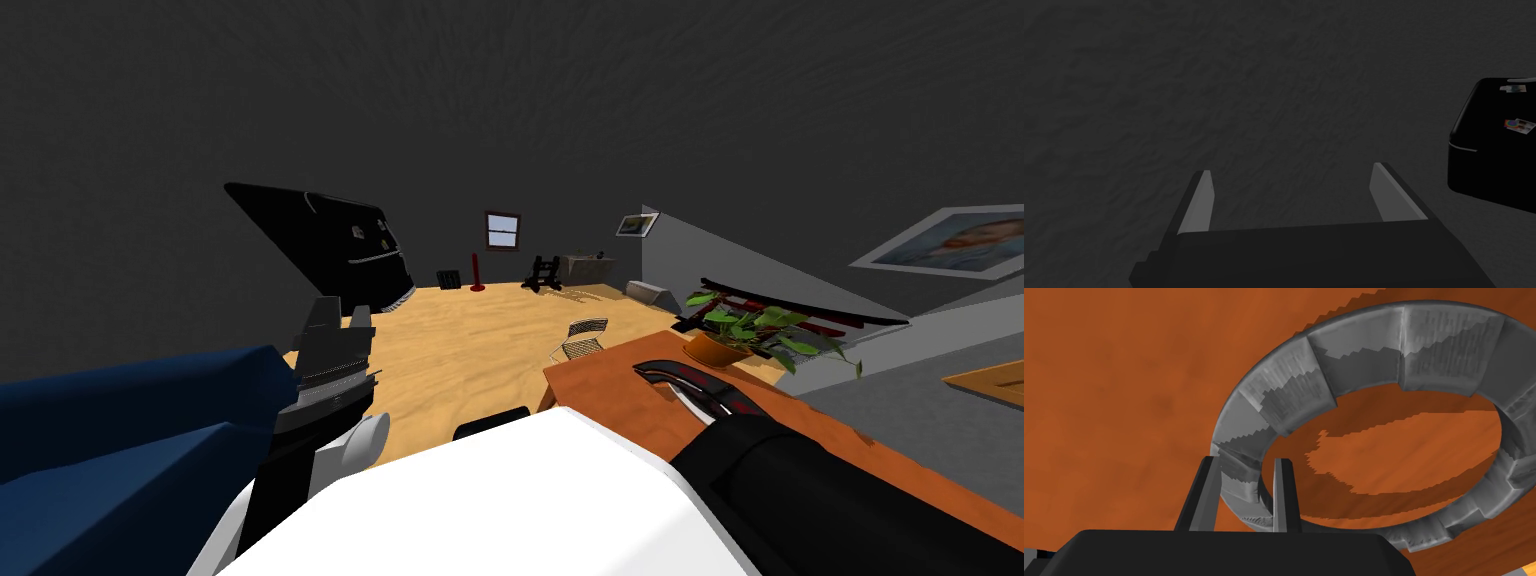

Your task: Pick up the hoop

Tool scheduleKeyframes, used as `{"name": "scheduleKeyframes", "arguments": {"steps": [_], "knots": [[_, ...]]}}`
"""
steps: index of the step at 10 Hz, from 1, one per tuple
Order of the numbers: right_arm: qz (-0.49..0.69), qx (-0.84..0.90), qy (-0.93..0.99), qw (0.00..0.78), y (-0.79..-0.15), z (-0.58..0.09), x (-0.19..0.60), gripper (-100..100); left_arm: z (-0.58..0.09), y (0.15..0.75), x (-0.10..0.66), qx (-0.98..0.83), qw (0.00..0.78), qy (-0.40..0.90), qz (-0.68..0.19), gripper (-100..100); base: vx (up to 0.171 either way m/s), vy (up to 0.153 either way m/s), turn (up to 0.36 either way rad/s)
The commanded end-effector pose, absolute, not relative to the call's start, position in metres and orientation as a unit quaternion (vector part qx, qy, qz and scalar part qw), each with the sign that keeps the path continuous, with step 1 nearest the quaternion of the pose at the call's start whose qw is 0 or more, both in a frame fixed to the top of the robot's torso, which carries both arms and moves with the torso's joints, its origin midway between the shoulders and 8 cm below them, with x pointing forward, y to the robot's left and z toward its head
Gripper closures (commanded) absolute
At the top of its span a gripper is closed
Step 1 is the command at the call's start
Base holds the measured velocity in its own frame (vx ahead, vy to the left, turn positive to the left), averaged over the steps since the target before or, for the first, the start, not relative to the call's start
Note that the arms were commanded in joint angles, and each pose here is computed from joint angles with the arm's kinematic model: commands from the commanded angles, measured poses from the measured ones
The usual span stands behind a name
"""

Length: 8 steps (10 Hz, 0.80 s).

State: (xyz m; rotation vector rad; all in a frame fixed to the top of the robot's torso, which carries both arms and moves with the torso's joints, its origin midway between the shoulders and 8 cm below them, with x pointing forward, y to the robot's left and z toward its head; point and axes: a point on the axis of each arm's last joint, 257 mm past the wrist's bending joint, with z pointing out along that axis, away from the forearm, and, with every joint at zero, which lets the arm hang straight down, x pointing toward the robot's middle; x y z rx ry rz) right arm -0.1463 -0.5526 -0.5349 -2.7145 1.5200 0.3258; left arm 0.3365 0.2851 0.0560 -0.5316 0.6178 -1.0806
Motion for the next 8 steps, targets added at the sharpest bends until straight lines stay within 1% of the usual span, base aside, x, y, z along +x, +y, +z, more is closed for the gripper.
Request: {"name": "scheduleKeyframes", "arguments": {"steps": [1, 6, 8], "knots": [[0.102, -0.873, 0.478, 0.007, -0.548, -0.533, -0.161, 100, 0.056, 0.285, 0.336, -0.246, 0.780, 0.286, -0.500, 0, 0.096, -0.009, -0.011], [0.105, -0.868, 0.486, 0.009, -0.533, -0.522, -0.212, 100, 0.056, 0.285, 0.336, -0.246, 0.780, 0.286, -0.500, 0, 0.119, -0.017, -0.005], [0.112, -0.869, 0.483, 0.004, -0.526, -0.515, -0.238, 100, 0.056, 0.285, 0.336, -0.246, 0.780, 0.286, -0.500, 0, 0.068, -0.016, 0.005]]}}
